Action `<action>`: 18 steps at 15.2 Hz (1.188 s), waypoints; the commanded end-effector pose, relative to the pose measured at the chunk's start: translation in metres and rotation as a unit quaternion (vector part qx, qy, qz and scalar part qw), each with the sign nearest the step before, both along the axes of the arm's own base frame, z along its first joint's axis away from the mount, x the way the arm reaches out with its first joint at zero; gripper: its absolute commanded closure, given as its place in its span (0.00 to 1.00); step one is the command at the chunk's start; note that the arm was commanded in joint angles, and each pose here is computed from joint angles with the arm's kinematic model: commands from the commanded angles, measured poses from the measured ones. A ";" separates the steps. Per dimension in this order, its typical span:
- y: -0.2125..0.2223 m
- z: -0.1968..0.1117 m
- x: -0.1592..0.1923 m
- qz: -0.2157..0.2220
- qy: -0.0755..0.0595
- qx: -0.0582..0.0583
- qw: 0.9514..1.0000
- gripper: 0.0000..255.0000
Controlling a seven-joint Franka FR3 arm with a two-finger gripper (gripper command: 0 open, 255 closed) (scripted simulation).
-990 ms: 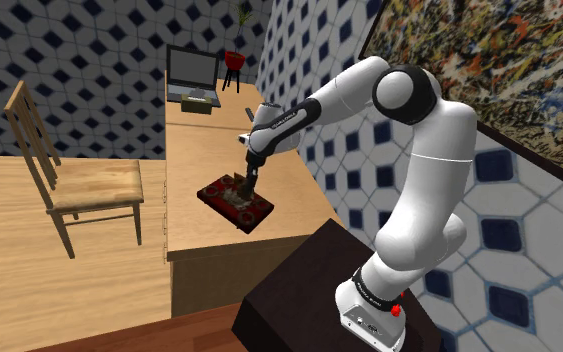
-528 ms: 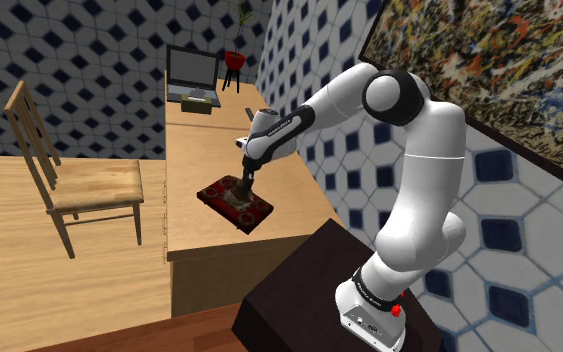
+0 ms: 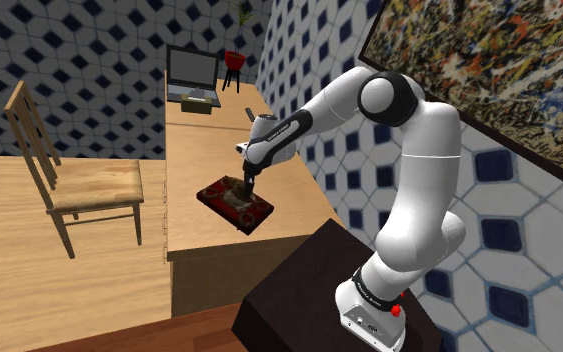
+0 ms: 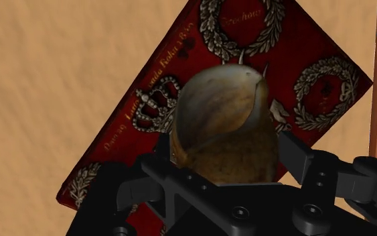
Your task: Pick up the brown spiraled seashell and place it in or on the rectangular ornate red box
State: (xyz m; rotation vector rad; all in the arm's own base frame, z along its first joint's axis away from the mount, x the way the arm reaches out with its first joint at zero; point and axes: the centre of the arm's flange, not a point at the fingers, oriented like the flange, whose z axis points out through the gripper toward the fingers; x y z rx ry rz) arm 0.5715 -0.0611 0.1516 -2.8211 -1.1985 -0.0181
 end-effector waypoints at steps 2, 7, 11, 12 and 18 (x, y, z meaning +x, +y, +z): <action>0.001 -0.006 -0.004 0.000 0.009 0.001 1.000 0.00; 0.001 -0.006 -0.004 0.000 0.009 0.001 1.000 0.00; -0.003 0.044 -0.002 0.000 0.009 0.001 1.000 0.00; -0.003 0.044 -0.002 0.000 0.009 0.001 1.000 0.00; -0.003 0.044 -0.002 0.000 0.009 0.001 1.000 0.00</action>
